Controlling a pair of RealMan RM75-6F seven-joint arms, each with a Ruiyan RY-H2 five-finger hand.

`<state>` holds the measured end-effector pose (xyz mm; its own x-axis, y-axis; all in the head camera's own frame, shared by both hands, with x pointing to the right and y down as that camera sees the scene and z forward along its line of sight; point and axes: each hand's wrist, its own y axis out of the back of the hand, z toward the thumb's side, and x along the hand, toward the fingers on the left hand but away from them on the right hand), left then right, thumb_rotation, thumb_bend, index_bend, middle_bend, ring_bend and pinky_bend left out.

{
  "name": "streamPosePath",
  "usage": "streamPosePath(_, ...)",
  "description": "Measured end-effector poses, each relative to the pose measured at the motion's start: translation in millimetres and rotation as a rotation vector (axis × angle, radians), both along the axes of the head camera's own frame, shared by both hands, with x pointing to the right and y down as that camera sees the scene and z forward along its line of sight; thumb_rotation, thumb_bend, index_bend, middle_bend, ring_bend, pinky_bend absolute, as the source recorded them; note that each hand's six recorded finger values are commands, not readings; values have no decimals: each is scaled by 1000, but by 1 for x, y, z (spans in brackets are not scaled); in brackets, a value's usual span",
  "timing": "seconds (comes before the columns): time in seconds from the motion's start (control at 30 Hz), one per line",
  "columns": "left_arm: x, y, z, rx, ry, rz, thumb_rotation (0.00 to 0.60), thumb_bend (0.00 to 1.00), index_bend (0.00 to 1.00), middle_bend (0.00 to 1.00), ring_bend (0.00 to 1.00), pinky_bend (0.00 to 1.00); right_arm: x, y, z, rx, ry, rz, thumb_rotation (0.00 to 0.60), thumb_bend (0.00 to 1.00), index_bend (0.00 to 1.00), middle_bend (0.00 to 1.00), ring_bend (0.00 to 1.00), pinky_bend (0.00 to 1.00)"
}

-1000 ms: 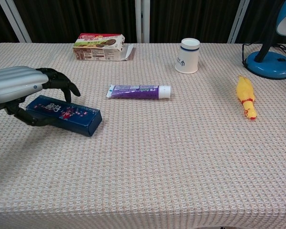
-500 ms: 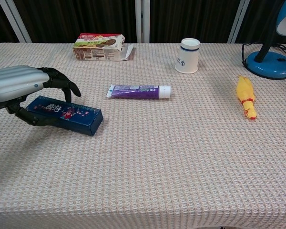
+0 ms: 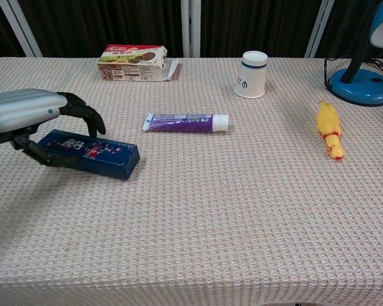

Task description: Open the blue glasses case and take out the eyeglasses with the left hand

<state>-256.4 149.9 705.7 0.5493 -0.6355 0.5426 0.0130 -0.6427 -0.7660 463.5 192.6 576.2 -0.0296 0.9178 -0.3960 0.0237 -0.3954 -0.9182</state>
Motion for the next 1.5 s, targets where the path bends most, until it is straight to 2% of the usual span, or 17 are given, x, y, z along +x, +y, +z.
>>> streamPosePath(0.5,2,-5,1,-54,3,-78,600,588,358,752,308,203,1,1,2,-4,-5,-1,600,196,0,0,0,0)
streamPosePath(0.73,4,-5,0,-126,25,-131,600,588,359,824,372,241,1,1,3,-5,-6,-2,600,195,0,0,0,0)
streamPosePath(1.23,3,-8,-1,-190,43,-187,600,581,355,869,394,234,1,1,4,-6,-5,-3,600,192,0,0,0,0)
streamPosePath(1.37,0,-10,3,-239,36,-241,600,577,344,869,371,162,0,2,5,-11,-3,-5,600,192,0,0,0,0)
streamPosePath(1.5,-2,-13,5,-291,25,-304,600,574,343,875,362,145,0,1,5,-12,-4,-6,600,192,0,0,0,0)
